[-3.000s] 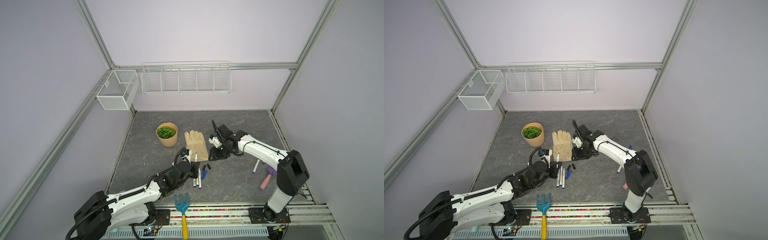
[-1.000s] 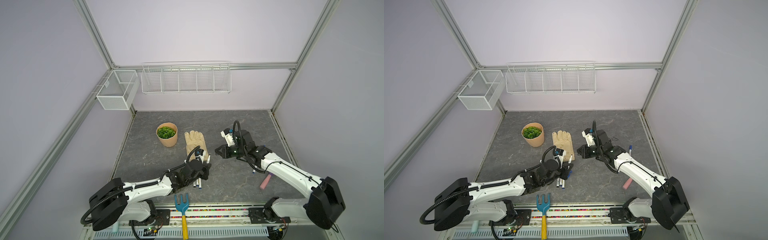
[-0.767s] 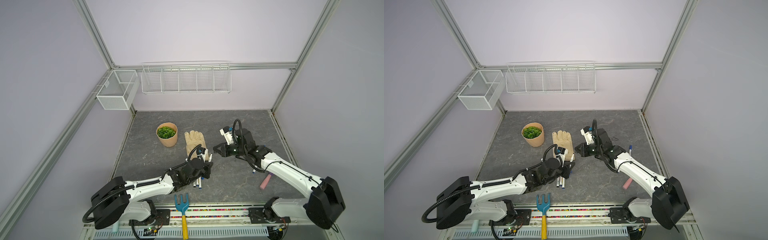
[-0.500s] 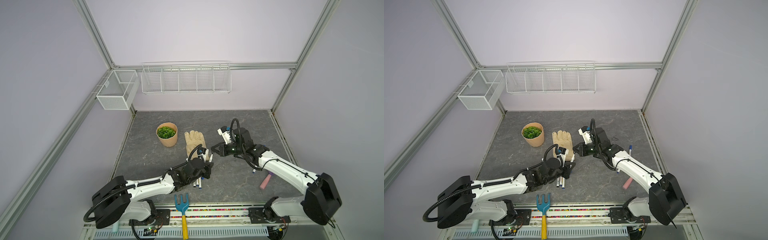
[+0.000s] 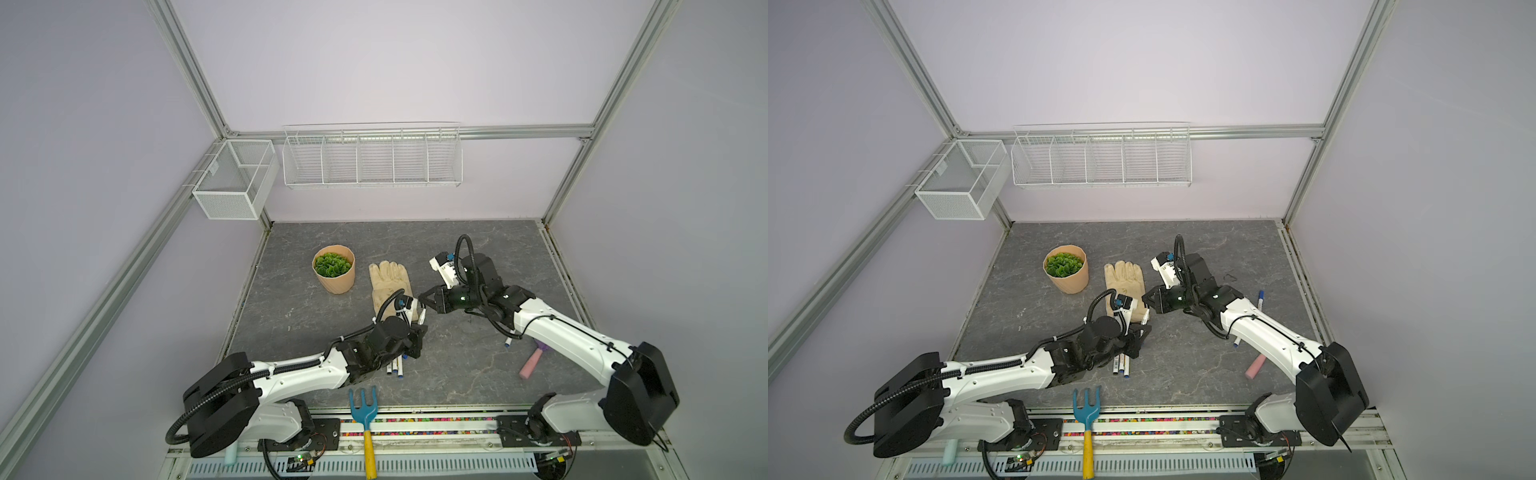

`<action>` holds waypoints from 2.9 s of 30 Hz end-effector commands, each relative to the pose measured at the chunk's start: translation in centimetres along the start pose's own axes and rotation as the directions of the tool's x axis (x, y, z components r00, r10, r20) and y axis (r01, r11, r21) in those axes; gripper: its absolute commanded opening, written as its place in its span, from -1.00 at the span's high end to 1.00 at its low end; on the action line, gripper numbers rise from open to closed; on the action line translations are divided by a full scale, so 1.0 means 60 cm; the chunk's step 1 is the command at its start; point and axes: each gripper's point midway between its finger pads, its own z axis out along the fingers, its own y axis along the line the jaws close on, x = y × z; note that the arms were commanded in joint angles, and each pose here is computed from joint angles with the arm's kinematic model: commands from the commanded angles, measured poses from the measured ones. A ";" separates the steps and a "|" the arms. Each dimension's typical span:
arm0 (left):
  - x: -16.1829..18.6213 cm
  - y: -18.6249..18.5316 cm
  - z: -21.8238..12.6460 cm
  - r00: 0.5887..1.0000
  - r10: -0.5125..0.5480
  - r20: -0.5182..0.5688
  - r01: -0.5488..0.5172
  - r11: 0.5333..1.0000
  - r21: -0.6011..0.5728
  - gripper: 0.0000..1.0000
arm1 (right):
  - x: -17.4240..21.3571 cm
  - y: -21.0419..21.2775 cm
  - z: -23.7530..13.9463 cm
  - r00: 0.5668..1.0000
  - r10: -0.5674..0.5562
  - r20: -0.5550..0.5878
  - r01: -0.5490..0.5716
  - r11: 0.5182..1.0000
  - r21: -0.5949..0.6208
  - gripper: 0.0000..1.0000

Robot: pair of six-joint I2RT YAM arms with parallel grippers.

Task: Insert the pens into the pen caps
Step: 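Bring the black cap over the marker tip held by the left gripper, then press the black cap down onto the tip with the right gripper while the left holds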

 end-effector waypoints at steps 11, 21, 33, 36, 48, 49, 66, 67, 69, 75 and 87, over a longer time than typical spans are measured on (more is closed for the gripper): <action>-0.046 -0.007 -0.017 0.994 -0.012 0.111 0.011 1.000 0.005 1.00 | 0.009 0.010 -0.012 0.999 -0.043 -0.024 0.044 0.999 0.004 0.87; -0.167 -0.022 -0.042 0.936 -0.100 0.339 0.072 0.993 0.094 1.00 | 0.017 0.064 -0.070 0.981 0.065 -0.185 -0.091 0.986 -0.137 0.87; -0.204 -0.050 -0.047 0.941 0.010 0.337 -0.047 0.994 0.100 1.00 | 0.087 0.078 -0.077 0.911 0.116 -0.395 -0.203 0.961 -0.187 0.87; -0.207 -0.052 -0.051 0.940 0.027 0.341 -0.064 0.993 0.098 1.00 | 0.097 0.082 -0.078 0.899 0.136 -0.416 -0.234 0.952 -0.195 0.87; -0.227 -0.073 -0.067 0.931 -0.031 0.363 -0.047 0.978 0.204 1.00 | 0.104 0.102 -0.091 0.884 0.159 -0.440 -0.288 0.926 -0.245 0.87; -0.230 -0.074 -0.067 0.930 -0.034 0.366 -0.048 0.976 0.212 1.00 | 0.104 0.106 -0.094 0.886 0.154 -0.437 -0.286 0.924 -0.253 0.87; -0.267 -0.121 -0.057 0.950 -0.048 0.310 -0.083 0.915 0.395 1.00 | 0.151 0.107 -0.121 0.872 0.154 -0.464 -0.290 0.927 -0.237 0.87; -0.271 -0.118 -0.060 0.948 -0.048 0.314 -0.083 0.916 0.392 1.00 | 0.157 0.102 -0.122 0.870 0.156 -0.468 -0.283 0.935 -0.214 0.87; -0.276 -0.111 -0.064 0.945 -0.037 0.324 -0.091 0.924 0.371 1.00 | 0.171 0.087 -0.123 0.861 0.156 -0.484 -0.262 0.952 -0.159 0.87; -0.286 -0.079 -0.077 0.932 0.023 0.362 -0.117 0.964 0.239 1.00 | 0.203 0.063 -0.117 0.844 0.122 -0.522 -0.180 0.982 -0.063 0.87; -0.289 -0.067 -0.073 0.926 0.005 0.378 -0.091 0.974 0.209 1.00 | 0.189 0.043 -0.086 0.861 0.113 -0.496 -0.140 0.990 -0.019 0.84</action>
